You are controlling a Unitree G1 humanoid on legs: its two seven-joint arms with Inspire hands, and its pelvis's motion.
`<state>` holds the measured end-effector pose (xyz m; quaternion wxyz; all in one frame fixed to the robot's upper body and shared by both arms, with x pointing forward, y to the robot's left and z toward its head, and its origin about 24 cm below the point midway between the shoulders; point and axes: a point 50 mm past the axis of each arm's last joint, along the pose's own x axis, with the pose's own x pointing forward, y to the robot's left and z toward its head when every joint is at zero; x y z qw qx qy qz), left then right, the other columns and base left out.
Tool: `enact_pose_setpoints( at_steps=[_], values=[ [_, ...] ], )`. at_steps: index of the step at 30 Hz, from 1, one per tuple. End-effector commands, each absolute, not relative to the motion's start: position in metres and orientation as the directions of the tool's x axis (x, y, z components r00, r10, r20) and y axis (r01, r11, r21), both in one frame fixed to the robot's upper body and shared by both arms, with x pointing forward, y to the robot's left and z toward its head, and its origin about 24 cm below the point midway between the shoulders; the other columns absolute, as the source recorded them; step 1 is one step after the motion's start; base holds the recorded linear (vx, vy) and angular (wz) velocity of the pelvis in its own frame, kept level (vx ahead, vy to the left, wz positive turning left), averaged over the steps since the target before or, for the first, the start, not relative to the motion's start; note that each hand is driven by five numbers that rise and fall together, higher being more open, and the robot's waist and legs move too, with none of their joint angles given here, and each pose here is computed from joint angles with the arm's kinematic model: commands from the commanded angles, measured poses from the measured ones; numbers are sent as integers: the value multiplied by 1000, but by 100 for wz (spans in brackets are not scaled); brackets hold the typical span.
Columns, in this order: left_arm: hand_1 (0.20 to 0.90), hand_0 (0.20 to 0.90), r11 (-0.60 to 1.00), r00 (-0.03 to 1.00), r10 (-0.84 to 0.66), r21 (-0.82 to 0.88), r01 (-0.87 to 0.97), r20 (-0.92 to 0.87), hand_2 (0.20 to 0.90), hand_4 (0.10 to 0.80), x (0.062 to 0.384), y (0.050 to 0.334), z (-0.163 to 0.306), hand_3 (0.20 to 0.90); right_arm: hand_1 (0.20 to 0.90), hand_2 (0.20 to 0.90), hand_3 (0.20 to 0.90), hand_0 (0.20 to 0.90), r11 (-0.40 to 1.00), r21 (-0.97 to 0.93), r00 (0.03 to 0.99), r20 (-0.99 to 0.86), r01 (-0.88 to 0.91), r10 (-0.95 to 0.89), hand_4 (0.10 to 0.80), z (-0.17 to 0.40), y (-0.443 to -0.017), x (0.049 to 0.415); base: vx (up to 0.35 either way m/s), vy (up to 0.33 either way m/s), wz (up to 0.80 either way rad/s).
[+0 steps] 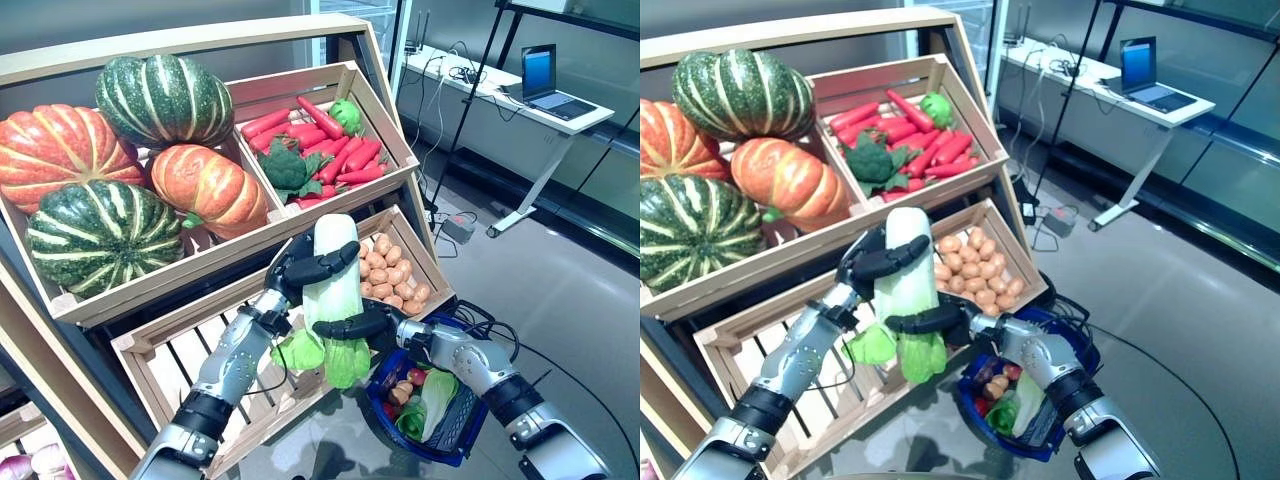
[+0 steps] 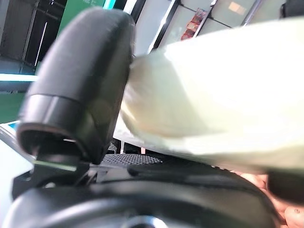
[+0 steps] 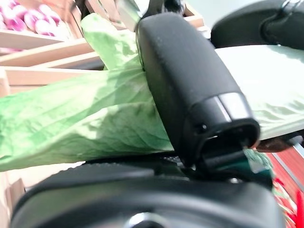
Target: Put vegetables into the basket
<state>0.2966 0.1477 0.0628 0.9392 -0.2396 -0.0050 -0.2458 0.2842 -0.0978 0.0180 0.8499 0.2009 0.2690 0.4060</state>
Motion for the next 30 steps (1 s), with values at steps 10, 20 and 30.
enact_pose_setpoints(
  at_steps=[10, 20, 30],
  values=[
    [900, 900, 824, 884, -401, -327, 463, 240, 900, 800, 301, 181, 83, 900, 300, 300, 300, 300, 745, 611, 860, -195, -270, 471, 400, 14, -188, 297, 13, -10, -9],
    [900, 900, 861, 918, -332, -326, 389, 217, 900, 800, 295, 206, 76, 900, 300, 300, 300, 300, 802, 567, 932, -360, 184, 41, 400, -20, -274, 270, 54, -14, -10],
    [900, 900, 872, 909, -318, -293, 393, 270, 900, 800, 313, 190, 92, 900, 300, 300, 300, 300, 724, 575, 917, -333, 381, -218, 400, 8, -295, 307, -111, -33, -9]
  ],
)
